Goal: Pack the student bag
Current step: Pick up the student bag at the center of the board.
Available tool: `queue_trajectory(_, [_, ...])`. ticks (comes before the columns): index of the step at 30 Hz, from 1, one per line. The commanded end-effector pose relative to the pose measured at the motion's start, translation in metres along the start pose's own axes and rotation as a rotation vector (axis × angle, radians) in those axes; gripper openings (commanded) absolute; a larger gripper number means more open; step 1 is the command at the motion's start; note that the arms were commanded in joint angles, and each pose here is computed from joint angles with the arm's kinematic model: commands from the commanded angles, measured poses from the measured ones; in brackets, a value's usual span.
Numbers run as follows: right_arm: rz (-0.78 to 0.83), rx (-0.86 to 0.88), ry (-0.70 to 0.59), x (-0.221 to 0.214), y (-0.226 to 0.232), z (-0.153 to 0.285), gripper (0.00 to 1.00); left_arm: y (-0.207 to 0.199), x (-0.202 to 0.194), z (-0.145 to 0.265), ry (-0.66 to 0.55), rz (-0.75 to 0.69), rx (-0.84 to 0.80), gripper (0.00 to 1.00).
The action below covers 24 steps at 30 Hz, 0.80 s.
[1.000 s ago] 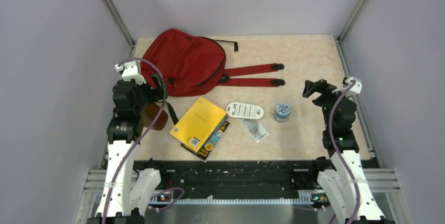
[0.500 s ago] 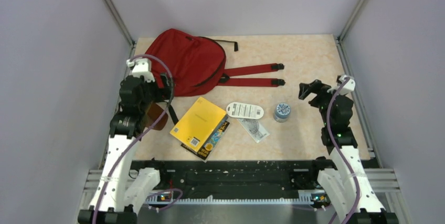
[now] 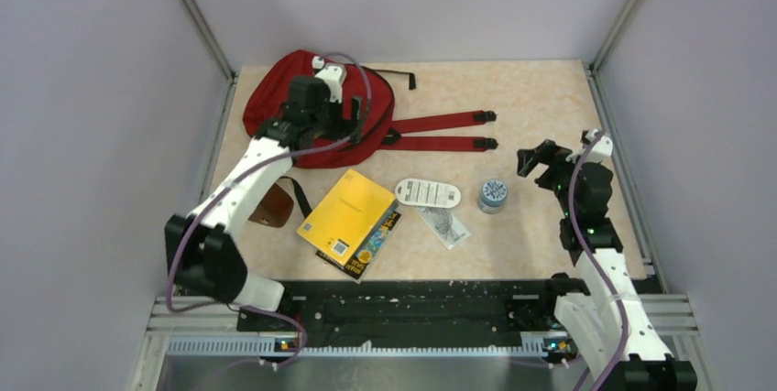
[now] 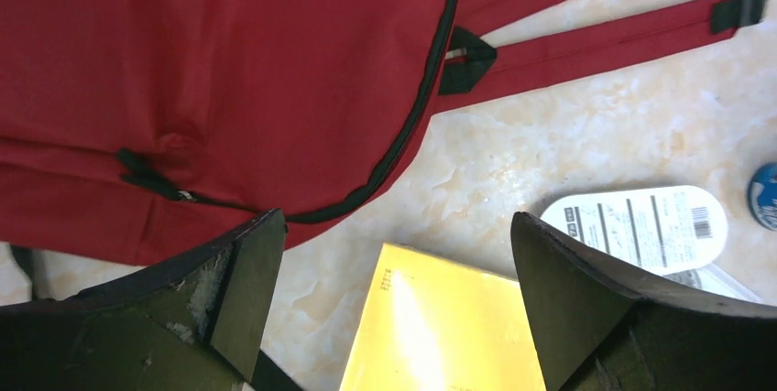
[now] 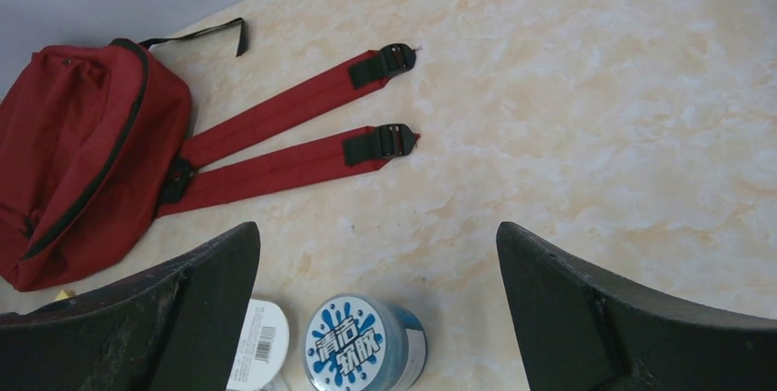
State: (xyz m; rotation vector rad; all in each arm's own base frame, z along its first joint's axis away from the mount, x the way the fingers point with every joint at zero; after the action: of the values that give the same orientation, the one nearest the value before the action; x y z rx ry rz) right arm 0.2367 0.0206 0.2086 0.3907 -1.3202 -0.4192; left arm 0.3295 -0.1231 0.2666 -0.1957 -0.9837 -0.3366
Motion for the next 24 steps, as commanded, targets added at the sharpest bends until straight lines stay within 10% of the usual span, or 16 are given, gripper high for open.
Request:
queue_trajectory(1, [-0.016, 0.072, -0.050, 0.023, 0.017, 0.000, 0.99, -0.004, 0.002, -0.042, 0.066, 0.025, -0.046, 0.97])
queue_trajectory(16, [0.007, 0.045, -0.054, 0.026, 0.016, 0.005, 0.99, 0.005, -0.053, -0.135, 0.371, -0.009, -0.013, 0.95])
queue_trajectory(22, [0.006, 0.044, -0.051, 0.026, 0.016, 0.006, 0.99, 0.009, -0.048, -0.129, 0.355, -0.021, 0.020, 0.10])
queue_trajectory(24, [0.008, 0.045, -0.049, 0.026, 0.016, 0.006, 0.99, 0.012, -0.036, -0.121, 0.312, -0.026, 0.055, 0.00])
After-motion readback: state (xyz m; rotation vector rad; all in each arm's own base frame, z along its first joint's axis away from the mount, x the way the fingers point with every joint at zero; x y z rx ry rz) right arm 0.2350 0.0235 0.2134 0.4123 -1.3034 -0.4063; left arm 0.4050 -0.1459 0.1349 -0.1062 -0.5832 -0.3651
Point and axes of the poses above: each gripper's point midway between its finger pads, its own z axis back along the fingers, its own y axis along the line the jaws close on, x = y × z, the point moved 7 cm from there along z, back along the fingers, and after that the axes turned 7 degrees about -z, right-handed, at the moved point
